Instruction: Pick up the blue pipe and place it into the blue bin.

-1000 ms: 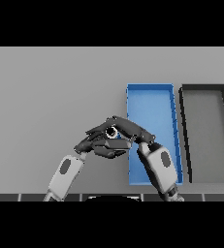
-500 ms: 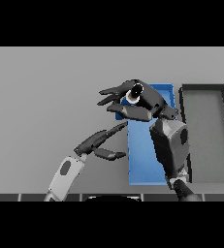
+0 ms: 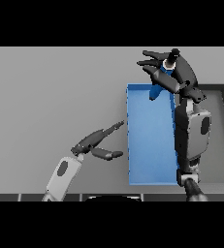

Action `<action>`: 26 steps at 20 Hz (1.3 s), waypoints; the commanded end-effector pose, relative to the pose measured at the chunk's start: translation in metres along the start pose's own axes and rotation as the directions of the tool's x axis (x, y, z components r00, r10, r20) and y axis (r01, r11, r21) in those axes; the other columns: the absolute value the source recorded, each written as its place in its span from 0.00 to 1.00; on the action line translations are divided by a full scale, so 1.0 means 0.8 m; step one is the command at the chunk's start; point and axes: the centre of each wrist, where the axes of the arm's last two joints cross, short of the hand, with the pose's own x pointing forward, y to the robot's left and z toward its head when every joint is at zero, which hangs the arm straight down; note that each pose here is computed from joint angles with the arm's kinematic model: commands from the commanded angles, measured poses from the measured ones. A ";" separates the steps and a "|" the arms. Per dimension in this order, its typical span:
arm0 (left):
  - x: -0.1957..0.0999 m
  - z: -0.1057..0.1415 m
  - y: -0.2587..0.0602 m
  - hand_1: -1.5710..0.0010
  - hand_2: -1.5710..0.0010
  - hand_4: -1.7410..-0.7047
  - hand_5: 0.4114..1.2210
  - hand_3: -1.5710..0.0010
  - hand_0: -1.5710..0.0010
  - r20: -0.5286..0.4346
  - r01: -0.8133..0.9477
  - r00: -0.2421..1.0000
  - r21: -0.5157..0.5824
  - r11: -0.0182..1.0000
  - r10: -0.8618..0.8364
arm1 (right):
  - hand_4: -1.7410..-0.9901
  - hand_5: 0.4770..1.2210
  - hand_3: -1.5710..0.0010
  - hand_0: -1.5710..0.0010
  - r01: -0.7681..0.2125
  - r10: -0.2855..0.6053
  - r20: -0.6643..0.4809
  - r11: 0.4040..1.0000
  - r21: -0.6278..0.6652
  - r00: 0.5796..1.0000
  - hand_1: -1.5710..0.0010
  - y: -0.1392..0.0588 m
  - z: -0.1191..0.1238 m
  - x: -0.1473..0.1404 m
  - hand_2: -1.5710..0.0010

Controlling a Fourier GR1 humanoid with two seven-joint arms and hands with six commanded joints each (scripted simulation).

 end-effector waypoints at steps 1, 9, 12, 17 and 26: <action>-0.004 0.000 0.002 1.00 1.00 0.77 0.07 1.00 1.00 -0.013 -0.004 1.000 0.000 1.000 0.004 | 0.32 1.00 0.00 0.00 -0.012 0.011 -0.040 1.000 -0.022 0.999 0.00 -0.008 0.004 -0.012 0.00; -0.008 0.002 0.006 1.00 1.00 0.78 0.06 1.00 1.00 0.021 0.018 1.000 0.020 1.000 -0.019 | 0.32 1.00 0.00 0.00 -0.075 0.004 -0.350 0.979 -0.189 0.937 0.00 -0.033 0.058 -0.097 0.00; -0.004 0.003 0.001 1.00 1.00 0.78 0.07 1.00 1.00 0.035 0.024 0.999 0.020 1.000 -0.025 | 0.32 1.00 0.00 0.00 -0.101 -0.030 -0.464 0.962 -0.254 0.885 0.00 -0.036 0.076 -0.135 0.00; -0.005 0.001 0.002 1.00 1.00 0.79 0.08 1.00 1.00 0.030 0.043 0.999 0.032 0.999 -0.044 | 0.32 1.00 0.00 0.00 -0.082 -0.124 -0.595 0.948 -0.307 0.794 0.00 -0.033 0.094 -0.188 0.00; -0.007 -0.001 0.002 1.00 1.00 0.79 0.10 1.00 1.00 0.026 0.041 0.999 0.038 0.998 -0.042 | 0.36 0.90 0.81 0.31 -0.053 -0.289 -0.741 0.915 -0.401 0.607 0.35 -0.024 0.110 -0.215 0.37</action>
